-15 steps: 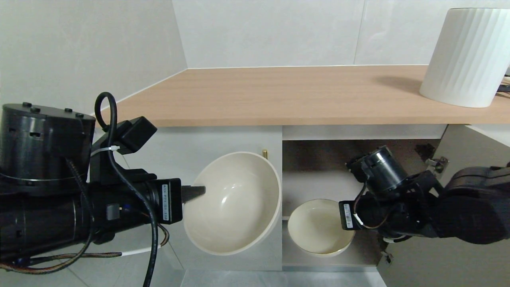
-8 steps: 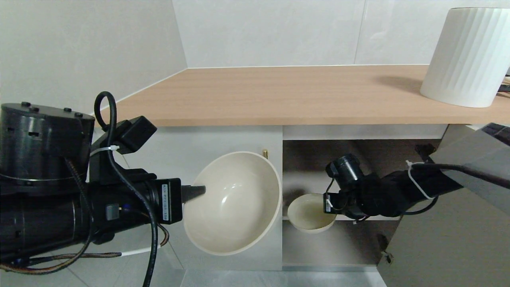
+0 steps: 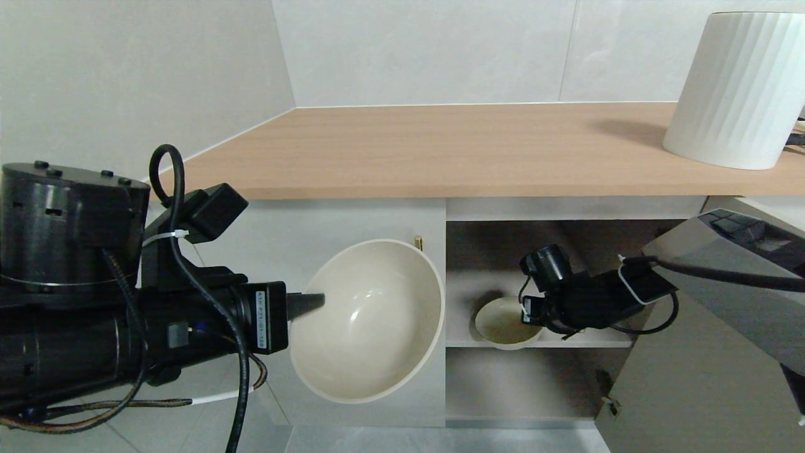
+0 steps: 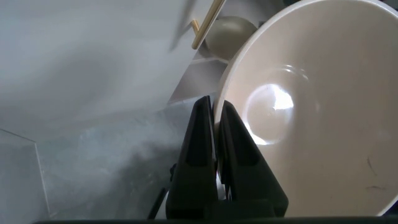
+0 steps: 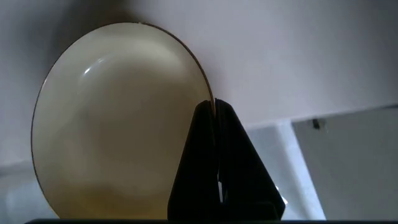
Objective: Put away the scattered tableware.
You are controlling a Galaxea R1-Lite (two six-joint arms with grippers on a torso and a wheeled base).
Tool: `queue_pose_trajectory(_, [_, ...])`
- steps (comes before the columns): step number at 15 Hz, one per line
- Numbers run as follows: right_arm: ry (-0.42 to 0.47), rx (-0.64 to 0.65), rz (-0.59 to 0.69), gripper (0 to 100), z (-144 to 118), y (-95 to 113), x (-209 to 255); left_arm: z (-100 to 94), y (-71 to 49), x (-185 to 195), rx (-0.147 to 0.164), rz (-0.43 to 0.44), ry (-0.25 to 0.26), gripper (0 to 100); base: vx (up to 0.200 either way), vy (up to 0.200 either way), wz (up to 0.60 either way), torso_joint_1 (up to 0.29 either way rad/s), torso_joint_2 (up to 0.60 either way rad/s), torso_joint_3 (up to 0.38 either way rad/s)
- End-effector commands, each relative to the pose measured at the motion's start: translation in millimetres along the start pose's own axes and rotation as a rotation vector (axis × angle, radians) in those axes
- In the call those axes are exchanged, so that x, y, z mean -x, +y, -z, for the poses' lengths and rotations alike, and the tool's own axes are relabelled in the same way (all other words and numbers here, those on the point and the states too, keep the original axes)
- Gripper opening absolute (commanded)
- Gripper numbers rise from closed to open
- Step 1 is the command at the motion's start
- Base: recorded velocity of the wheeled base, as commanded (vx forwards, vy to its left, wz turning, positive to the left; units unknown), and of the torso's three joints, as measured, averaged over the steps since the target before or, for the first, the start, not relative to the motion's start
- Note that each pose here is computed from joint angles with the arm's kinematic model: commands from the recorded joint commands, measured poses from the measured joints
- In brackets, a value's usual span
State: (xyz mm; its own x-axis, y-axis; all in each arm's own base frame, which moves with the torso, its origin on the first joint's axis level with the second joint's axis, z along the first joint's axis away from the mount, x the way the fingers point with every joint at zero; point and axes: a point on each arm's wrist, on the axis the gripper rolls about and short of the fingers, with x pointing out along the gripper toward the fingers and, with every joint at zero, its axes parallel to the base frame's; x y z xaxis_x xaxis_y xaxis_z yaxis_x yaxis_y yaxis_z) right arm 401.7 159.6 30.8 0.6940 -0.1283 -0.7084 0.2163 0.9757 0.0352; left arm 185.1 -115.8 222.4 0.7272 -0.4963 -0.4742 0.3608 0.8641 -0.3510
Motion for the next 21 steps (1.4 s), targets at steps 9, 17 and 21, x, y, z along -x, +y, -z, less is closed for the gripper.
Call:
queue_pose_trajectory(9, [-0.061, -0.083, 0.073, 0, -10, 3, -39, -0.2, -0.1, 0, 0.000, 0.001, -0.002, 0, 0.000, 0.000, 0.00, 0.000, 0.00, 0.000])
queue_pose_trajectory(17, [-0.068, -0.093, 0.090, 100, -11, 0, -43, -0.3, -0.2, 0, 0.000, 0.001, -0.003, 0, 0.000, 0.000, 0.00, 0.000, 0.00, 0.000])
queue_pose_trajectory(21, [-0.082, -0.122, 0.072, 100, -19, -2, -15, 2.4, 1.2, -6, -0.001, -0.008, 0.019, 0, 0.000, 0.000, 0.00, 0.000, 0.00, 0.000])
